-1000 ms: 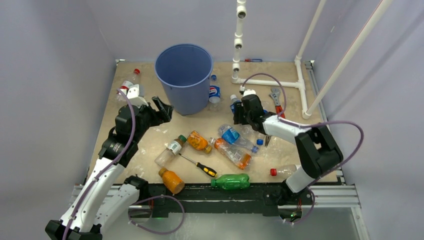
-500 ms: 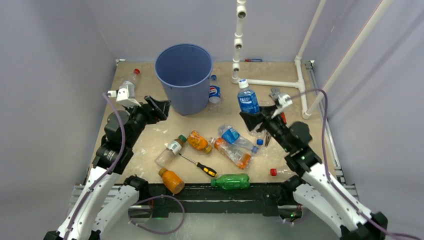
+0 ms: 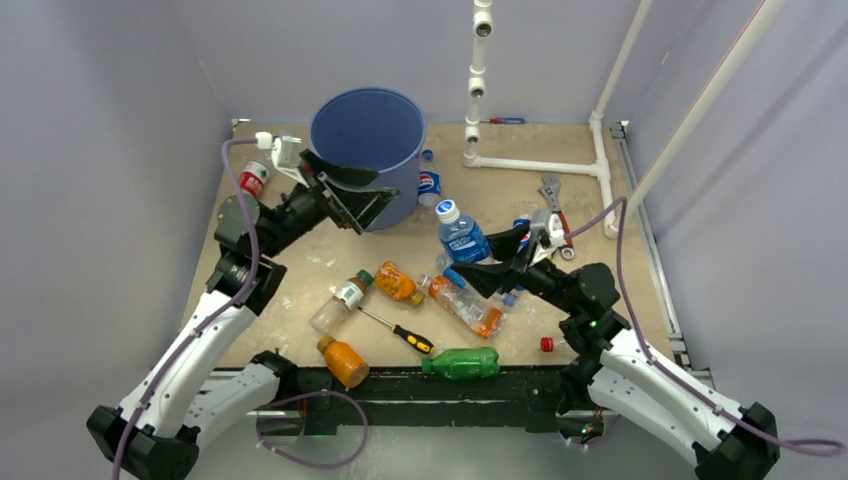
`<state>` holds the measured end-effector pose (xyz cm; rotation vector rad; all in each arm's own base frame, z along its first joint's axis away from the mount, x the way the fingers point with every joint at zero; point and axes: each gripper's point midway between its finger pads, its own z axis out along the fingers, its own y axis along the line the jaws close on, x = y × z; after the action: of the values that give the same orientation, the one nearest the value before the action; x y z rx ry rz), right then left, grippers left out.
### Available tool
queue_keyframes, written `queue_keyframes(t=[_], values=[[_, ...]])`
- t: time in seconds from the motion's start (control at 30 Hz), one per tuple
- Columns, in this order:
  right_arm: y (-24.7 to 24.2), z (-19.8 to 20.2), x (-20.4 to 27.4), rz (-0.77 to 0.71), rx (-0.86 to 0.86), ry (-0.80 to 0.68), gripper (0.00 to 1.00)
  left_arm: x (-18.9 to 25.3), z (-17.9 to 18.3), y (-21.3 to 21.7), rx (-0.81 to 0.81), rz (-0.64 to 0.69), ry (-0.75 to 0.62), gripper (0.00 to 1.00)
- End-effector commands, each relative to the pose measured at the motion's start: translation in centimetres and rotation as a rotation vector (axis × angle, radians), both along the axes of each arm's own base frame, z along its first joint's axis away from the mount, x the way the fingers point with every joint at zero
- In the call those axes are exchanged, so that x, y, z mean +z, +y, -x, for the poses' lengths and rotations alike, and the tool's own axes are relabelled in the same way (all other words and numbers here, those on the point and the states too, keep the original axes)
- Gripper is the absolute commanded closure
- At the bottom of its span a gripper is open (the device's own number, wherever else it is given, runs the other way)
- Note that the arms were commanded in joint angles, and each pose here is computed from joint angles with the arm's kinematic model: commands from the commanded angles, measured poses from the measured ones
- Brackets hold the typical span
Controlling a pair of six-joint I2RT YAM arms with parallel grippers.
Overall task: Put the plastic bottles in the bin
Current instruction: Place the plastic bottle in the trash bin.
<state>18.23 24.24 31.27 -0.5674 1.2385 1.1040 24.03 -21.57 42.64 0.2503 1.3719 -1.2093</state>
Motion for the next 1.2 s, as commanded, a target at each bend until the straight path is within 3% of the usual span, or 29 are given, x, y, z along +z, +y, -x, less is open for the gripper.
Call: queue_keyframes(t=[0.0,0.17,0.4,0.47,0.63,1.0,1.1,1.17], values=[[1.7,1.2,2.9,-0.098,0.045,-0.070,0.62,3.5,3.1,-3.5,-0.173,0.025,-0.130,0.06],[3.0,1.4,3.6,-0.147,0.053,-0.059,0.64,1.7,4.0,-7.6,-0.220,-0.076,-0.123,0.10],[3.4,1.2,4.0,-0.191,0.033,-0.032,0.65,0.7,5.1,-9.3,-0.238,-0.104,-0.139,0.15],[3.5,1.2,4.0,-0.192,0.030,-0.029,0.66,0.5,5.0,-9.5,-0.238,-0.111,-0.136,0.21],[3.4,1.0,3.3,-0.176,0.016,-0.019,0.66,0.6,5.0,-9.5,-0.225,-0.105,-0.137,0.45],[3.4,0.7,2.4,-0.155,-0.003,-0.005,0.66,1.6,4.5,-9.0,-0.177,-0.061,-0.141,0.36],[3.5,0.8,2.3,-0.151,0.000,-0.004,0.66,1.8,4.6,-9.1,-0.180,-0.051,-0.144,0.37],[3.4,0.7,2.3,-0.151,-0.002,-0.005,0.66,2.0,4.7,-9.2,-0.189,-0.048,-0.149,0.42]])
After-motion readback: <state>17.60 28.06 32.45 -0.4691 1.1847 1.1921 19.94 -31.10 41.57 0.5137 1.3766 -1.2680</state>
